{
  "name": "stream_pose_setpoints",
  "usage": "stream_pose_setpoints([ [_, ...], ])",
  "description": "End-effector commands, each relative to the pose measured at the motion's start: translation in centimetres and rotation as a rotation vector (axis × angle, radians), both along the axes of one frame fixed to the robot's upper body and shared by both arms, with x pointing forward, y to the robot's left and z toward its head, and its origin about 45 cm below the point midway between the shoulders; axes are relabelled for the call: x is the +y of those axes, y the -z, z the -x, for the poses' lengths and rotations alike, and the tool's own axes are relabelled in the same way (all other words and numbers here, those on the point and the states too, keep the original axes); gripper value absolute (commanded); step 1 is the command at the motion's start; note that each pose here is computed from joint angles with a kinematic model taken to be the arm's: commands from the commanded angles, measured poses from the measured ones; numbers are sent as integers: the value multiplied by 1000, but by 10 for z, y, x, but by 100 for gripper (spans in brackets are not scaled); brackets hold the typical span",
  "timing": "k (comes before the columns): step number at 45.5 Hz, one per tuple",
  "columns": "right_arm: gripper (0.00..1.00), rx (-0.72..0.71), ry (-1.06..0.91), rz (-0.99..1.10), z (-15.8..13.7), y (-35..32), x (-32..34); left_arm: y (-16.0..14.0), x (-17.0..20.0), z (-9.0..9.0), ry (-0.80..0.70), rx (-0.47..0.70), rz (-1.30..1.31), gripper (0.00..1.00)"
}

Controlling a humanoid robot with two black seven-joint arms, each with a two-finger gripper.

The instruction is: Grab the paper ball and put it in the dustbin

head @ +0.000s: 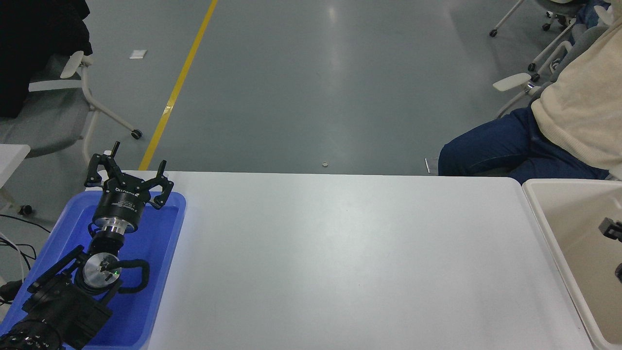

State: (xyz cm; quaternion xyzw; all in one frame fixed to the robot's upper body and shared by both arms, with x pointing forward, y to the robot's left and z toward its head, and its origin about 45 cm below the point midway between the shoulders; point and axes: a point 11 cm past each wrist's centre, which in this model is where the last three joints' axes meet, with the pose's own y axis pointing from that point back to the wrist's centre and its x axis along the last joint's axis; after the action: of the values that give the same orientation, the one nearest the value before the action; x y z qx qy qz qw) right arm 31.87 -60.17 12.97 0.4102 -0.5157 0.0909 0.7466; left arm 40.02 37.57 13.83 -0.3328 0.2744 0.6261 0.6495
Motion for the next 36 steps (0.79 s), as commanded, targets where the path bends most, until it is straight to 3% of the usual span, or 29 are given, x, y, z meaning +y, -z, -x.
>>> stream_pose_setpoints([
  [1,100,-3,19,-80,3,-22,-8,0,0,0,0,-1,0,100],
  [17,100,-17,-12,-202,-11,-30,19,0,0,0,0,-1,0,100],
  [23,100,-176,31,-310,-30,-55,23,0,0,0,1,1,0,100],
  [36,100,-566,200,-801,-56,-53,73,0,-1,0,2,2,-2,100],
])
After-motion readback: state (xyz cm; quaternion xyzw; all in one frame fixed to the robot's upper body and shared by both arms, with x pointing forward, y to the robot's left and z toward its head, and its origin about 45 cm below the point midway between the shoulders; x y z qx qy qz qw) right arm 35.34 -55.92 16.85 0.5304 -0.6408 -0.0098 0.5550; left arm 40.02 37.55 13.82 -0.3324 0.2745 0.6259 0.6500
